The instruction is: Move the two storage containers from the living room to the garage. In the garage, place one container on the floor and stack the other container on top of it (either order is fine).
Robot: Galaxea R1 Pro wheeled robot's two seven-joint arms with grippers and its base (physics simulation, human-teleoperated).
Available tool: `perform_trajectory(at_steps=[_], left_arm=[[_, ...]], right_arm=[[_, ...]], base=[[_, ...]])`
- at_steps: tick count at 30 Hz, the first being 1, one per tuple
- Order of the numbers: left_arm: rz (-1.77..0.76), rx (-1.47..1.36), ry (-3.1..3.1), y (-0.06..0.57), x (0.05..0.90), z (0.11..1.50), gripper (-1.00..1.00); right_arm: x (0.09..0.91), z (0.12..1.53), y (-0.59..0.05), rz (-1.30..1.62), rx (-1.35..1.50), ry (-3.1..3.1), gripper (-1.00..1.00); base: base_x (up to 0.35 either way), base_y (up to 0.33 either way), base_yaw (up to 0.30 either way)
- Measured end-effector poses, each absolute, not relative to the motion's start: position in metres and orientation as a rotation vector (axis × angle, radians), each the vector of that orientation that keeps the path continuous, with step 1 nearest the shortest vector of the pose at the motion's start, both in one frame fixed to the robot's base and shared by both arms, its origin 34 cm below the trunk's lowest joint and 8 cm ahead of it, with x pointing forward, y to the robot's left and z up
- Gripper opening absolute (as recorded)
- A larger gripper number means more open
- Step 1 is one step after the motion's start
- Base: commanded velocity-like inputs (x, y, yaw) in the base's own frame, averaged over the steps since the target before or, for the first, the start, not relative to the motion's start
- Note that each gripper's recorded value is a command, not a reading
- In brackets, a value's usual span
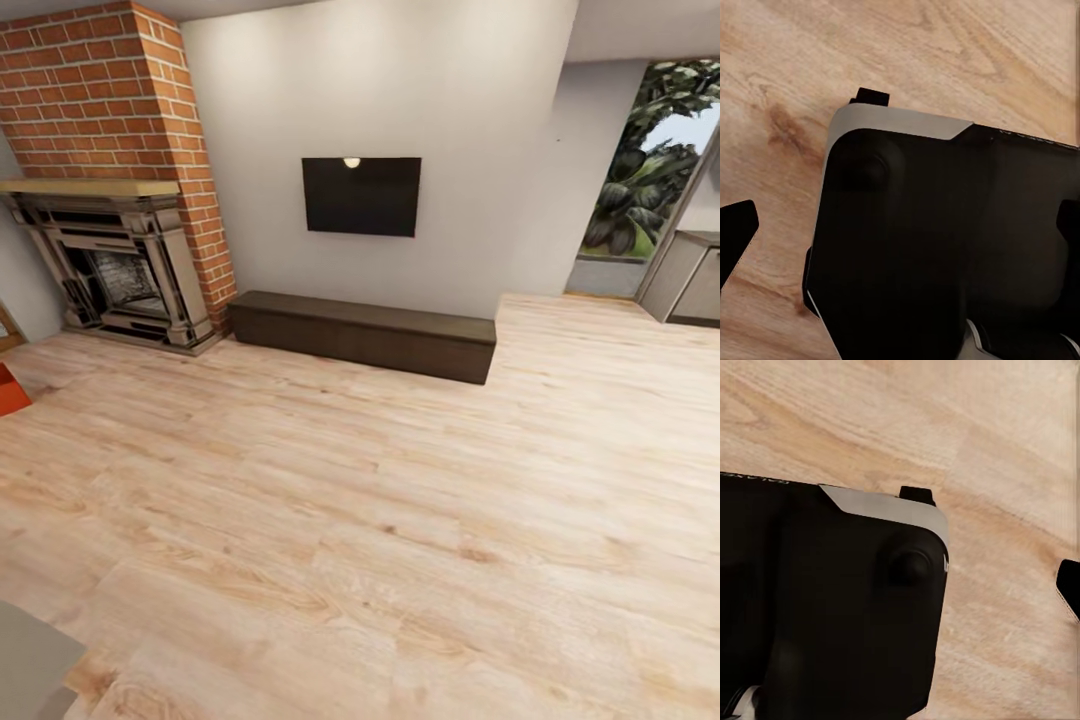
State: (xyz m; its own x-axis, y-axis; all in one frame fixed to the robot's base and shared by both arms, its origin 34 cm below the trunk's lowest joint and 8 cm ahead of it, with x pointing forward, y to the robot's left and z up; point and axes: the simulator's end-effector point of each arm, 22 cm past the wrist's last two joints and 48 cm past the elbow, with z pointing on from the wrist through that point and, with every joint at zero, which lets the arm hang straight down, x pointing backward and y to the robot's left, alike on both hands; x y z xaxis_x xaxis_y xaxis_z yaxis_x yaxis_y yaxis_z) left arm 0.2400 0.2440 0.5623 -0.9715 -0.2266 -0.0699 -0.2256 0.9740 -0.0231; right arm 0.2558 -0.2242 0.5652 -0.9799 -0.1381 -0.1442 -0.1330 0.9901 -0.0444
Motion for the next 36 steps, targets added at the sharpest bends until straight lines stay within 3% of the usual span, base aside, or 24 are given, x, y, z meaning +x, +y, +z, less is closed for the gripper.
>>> perform_trajectory(at_steps=[25, 36], left_arm=[[-0.024, -0.35, 3.049, 0.2434, 0.24, 0.5623, 1.0], [-0.024, -0.349, 3.049, 0.2435, 0.2401, 0.5623, 1.0]], right_arm=[[0.2558, 0.5652, -0.2242, -0.052, -0.205, 2.987, 1.0], [0.2559, 0.5652, -0.2241, -0.052, -0.205, 2.987, 1.0]], base=[[0.322, 0.0, 0.003], [0.322, 0.0, 0.194]])
